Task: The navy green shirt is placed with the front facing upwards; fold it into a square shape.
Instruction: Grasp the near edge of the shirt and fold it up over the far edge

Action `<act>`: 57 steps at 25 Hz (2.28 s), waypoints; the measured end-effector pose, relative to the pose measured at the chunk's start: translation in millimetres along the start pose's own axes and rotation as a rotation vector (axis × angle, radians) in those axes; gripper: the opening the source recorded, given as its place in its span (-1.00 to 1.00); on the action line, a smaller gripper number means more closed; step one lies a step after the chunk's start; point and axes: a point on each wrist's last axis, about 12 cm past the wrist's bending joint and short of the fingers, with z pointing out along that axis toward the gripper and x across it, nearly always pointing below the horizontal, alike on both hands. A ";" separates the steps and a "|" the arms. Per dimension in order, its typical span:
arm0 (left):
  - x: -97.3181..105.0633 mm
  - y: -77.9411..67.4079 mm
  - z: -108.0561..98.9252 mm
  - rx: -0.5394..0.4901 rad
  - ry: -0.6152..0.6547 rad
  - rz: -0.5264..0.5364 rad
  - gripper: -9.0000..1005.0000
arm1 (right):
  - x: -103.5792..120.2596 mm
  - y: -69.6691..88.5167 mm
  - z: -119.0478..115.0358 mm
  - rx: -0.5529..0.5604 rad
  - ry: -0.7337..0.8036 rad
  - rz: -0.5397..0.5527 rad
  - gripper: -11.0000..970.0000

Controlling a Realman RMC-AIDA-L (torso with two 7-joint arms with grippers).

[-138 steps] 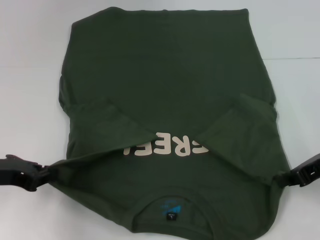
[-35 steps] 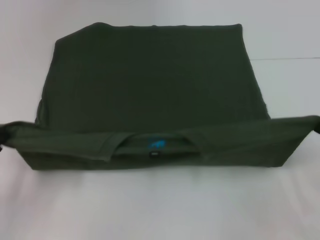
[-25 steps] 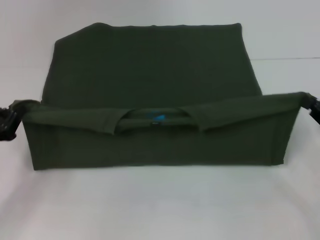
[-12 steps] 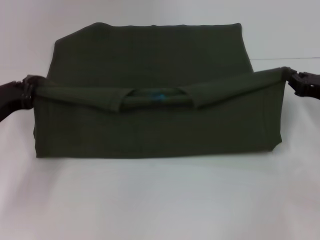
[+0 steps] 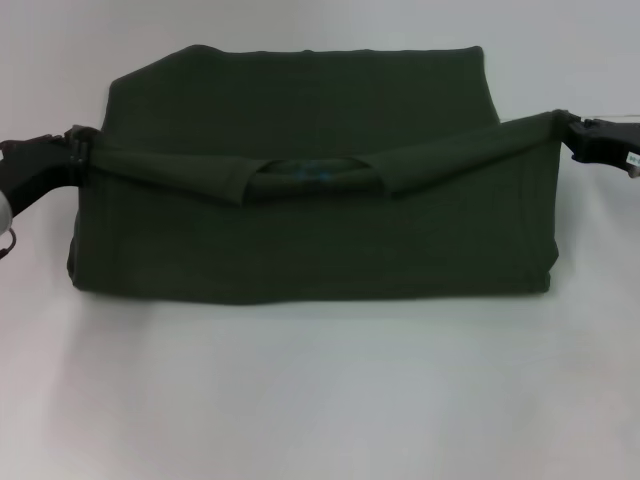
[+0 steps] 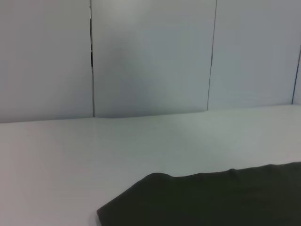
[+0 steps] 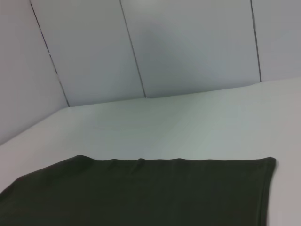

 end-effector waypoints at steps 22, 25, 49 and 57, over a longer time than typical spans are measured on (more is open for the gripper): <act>-18.1 -11.9 30.3 -0.065 0.040 0.056 -0.88 | -20.2 6.9 31.6 0.086 0.038 -0.035 -0.91; -19.4 -13.6 32.7 -0.067 0.031 0.059 -0.88 | -20.9 6.3 31.8 0.091 0.034 -0.033 -0.91; -13.8 -21.6 43.8 -0.164 0.080 0.051 -0.66 | -11.4 8.5 42.6 0.189 0.089 -0.048 -0.62; -14.8 -20.7 42.2 -0.180 0.039 0.010 -0.20 | -8.3 11.6 40.0 0.149 0.076 -0.019 0.25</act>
